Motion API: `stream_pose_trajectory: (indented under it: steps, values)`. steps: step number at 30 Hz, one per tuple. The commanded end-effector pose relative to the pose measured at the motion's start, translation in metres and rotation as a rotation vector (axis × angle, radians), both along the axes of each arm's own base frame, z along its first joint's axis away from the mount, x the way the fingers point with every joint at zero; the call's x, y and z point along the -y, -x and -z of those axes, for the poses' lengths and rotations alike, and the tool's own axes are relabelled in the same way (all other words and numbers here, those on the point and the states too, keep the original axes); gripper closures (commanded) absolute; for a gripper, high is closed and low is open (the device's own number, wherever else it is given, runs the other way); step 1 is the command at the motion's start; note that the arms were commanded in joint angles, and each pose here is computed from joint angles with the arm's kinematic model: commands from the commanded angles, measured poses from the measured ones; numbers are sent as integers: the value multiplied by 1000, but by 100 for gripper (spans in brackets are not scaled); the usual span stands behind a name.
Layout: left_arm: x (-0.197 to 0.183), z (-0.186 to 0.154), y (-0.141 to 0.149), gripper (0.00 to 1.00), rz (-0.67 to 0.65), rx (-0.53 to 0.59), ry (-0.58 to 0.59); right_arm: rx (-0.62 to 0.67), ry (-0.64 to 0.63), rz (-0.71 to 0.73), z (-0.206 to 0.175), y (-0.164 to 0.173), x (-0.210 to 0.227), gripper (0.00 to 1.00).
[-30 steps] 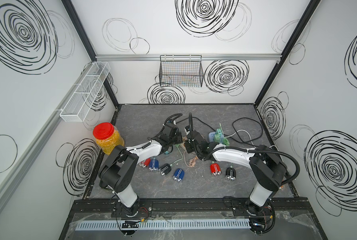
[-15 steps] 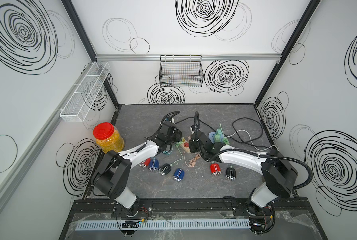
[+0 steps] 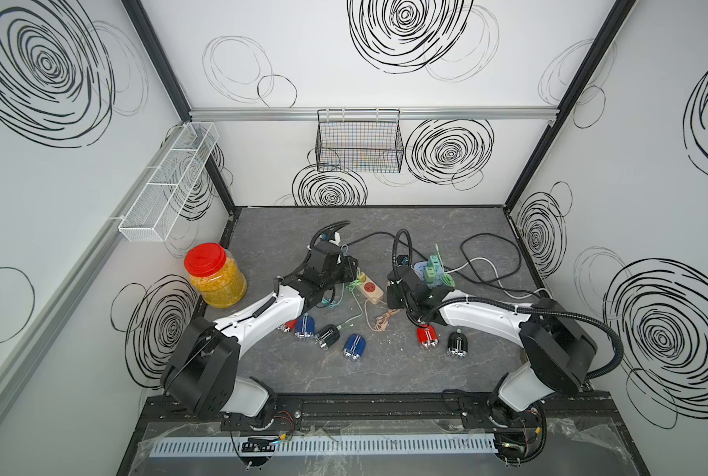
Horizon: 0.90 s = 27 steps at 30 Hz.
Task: Unplug the electric shaver
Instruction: Place the plug at the center of the board.
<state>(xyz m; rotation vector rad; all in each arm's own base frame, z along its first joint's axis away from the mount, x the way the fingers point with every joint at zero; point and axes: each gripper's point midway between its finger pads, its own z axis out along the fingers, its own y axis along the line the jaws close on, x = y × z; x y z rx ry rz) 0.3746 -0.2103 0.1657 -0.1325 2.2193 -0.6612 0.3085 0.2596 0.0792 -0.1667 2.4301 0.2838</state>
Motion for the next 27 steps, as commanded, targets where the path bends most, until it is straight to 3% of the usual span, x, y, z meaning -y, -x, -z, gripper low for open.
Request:
stream_pose_trajectory:
  steps: [1,20,27]
  values:
    - [-9,-5,2,56,-19,22,0,-30,-83,25,-5,4,0,88]
    - [-25,-3,8,54,-36,31,14,-220,-260,-49,14,59,-7,89]
    - [-25,-2,8,54,-33,30,17,-258,-346,-36,16,55,-1,89]
